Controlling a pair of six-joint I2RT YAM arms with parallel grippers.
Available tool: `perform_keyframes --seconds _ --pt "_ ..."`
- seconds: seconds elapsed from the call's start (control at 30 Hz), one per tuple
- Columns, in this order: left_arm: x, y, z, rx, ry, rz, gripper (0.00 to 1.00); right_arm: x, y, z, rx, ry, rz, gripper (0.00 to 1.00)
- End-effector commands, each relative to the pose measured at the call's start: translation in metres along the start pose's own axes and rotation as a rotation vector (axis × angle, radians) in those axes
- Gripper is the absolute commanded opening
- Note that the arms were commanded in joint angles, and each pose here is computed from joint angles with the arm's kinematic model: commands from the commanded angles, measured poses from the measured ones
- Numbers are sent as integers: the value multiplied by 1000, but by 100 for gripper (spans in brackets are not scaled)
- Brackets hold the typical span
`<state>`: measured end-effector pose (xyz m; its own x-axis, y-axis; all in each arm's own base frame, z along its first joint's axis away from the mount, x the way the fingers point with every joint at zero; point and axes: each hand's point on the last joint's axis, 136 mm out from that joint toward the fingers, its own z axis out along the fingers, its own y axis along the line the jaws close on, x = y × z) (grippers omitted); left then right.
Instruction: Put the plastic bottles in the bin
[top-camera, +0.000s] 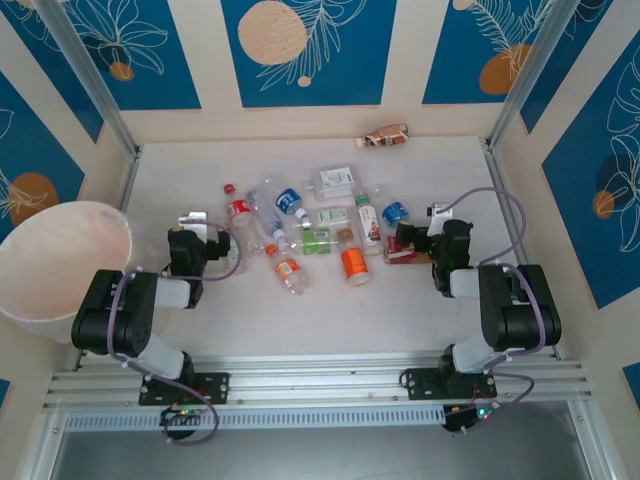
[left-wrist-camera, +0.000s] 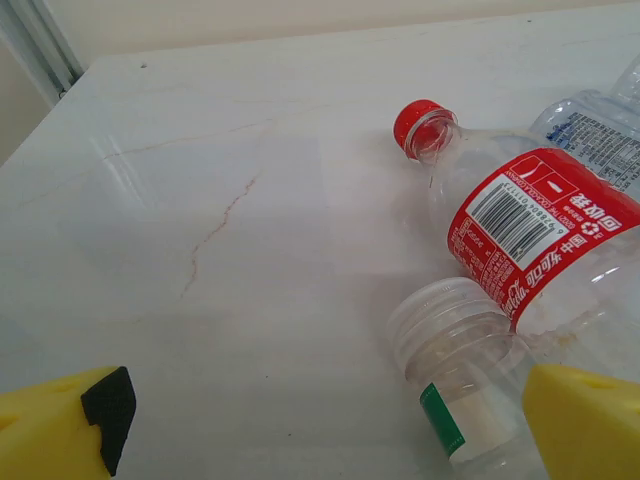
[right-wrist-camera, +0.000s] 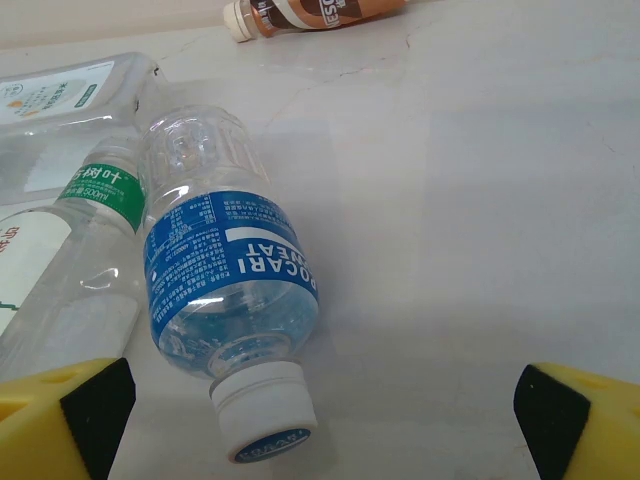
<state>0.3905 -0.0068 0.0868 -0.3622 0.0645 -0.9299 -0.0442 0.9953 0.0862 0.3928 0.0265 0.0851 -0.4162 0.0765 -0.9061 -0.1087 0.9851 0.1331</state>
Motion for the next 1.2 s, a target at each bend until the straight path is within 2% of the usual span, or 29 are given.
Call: perform_keyframes --seconds 0.0,0.57,0.93,1.17 --pt "-4 -6 1 32 -7 20 100 -8 0 0 9 -33 -3 100" --pt "-4 -8 1 41 -8 25 100 -10 0 0 7 -39 -3 100" --pt "-11 -23 -4 124 -13 65 100 -10 7 -1 -35 -38 -19 100" --pt "-31 -15 -16 85 63 27 100 -23 15 -12 -65 -37 -23 100"
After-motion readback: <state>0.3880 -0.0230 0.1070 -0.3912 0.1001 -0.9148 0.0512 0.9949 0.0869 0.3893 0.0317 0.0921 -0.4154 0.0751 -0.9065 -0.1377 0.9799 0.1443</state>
